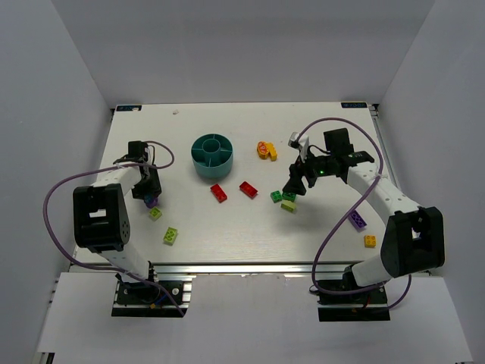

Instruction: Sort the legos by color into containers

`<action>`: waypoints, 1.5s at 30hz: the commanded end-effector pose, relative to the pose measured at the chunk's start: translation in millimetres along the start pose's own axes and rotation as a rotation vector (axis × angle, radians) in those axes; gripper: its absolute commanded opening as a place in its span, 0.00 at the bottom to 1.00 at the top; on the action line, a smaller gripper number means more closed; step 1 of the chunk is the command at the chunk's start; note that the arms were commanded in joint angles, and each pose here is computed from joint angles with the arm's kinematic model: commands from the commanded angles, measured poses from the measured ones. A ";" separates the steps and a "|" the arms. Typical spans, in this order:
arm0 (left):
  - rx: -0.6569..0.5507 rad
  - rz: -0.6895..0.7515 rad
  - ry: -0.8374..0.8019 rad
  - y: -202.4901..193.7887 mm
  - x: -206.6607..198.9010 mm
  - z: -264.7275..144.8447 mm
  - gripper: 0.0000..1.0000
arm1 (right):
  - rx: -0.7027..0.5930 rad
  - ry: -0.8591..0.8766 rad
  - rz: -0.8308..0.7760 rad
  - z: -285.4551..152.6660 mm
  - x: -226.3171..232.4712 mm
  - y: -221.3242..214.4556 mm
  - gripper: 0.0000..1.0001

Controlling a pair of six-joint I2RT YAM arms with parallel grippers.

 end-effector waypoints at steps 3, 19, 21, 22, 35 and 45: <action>-0.039 -0.004 -0.015 13.6 -0.6 -4.1 0.51 | -0.027 0.003 -0.036 -3.8 0.6 15.0 0.75; -0.576 -0.261 -0.616 67.1 -77.8 -130.8 0.18 | -0.048 -0.016 -0.052 -8.9 3.1 19.9 0.69; -0.622 -0.240 -0.696 61.5 -95.6 -139.7 0.17 | -0.051 -0.008 -0.056 -8.7 3.9 21.2 0.62; -0.706 -0.242 -0.752 69.6 -102.5 -149.0 0.15 | -0.046 -0.002 -0.052 -9.2 4.4 20.5 0.59; -0.911 -0.076 -0.872 84.4 -139.2 -142.2 0.10 | -0.069 0.018 -0.084 -11.8 8.1 26.9 0.33; -0.982 -0.006 -0.873 65.6 -138.8 -117.8 0.12 | -0.065 0.003 -0.081 -12.6 6.3 25.8 0.36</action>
Point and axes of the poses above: each gripper's point midway between its finger pads, its own z axis out along the fingers, its own x axis along the line the jaws close on, y = z × x, the point moved 8 cm from there along -z, back along the fingers, and after that the axes turned 4 degrees about z, right-handed, at the moved point
